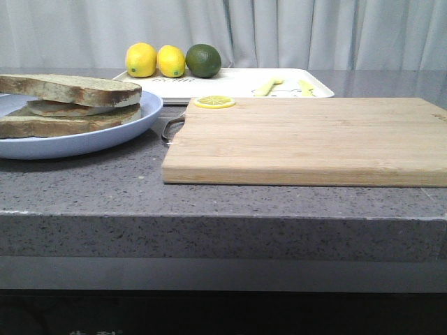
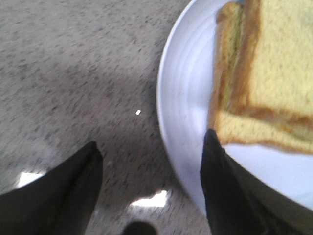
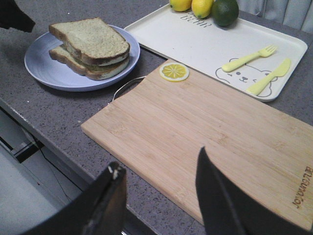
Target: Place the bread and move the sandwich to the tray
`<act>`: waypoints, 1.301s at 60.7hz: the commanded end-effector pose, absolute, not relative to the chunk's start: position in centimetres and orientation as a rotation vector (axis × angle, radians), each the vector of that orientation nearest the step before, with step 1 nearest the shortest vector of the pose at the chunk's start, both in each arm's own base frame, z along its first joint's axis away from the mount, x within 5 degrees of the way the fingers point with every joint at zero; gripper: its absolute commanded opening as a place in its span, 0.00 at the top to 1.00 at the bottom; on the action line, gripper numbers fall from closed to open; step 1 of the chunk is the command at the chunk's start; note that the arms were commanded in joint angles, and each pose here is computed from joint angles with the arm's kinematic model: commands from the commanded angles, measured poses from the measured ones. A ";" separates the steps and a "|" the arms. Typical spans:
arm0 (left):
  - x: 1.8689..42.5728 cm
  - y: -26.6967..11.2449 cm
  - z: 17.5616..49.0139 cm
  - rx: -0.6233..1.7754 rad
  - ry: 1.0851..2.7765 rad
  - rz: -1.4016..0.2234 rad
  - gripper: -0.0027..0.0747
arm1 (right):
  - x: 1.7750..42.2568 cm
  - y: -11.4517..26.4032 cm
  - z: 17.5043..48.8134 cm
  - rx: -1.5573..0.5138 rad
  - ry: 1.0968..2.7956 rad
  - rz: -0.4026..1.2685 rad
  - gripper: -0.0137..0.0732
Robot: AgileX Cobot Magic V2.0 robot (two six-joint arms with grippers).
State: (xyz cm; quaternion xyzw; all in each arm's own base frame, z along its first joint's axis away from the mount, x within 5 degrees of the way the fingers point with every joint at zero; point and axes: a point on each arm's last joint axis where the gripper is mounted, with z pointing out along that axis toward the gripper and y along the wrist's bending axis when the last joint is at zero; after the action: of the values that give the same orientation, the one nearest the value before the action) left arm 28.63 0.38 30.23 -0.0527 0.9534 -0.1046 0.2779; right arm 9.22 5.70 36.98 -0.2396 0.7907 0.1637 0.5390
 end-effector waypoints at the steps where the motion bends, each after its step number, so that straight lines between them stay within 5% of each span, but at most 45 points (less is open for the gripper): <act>1: 30.2 0.3 31.8 -0.165 2.467 -0.324 0.42 | 9.5 5.7 38.3 -0.520 1.791 0.400 0.42; 36: 34.5 0.3 27.8 -0.231 2.564 -0.404 0.44 | 9.5 5.7 38.3 -0.520 1.791 0.400 0.42; 66: 34.7 -0.2 28.0 -0.232 2.539 -0.477 0.93 | 9.5 5.7 38.3 -0.520 1.791 0.400 0.42; 79: 34.3 -0.3 29.3 -0.207 2.508 -0.478 0.99 | 9.5 5.7 38.3 -0.520 1.791 0.400 0.42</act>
State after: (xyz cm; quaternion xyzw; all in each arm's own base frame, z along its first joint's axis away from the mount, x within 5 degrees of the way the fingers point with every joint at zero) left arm 34.57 -0.05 25.97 -0.0877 0.9538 -0.1731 0.2296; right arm 9.23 5.70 36.99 -0.2385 0.7906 0.1643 0.5395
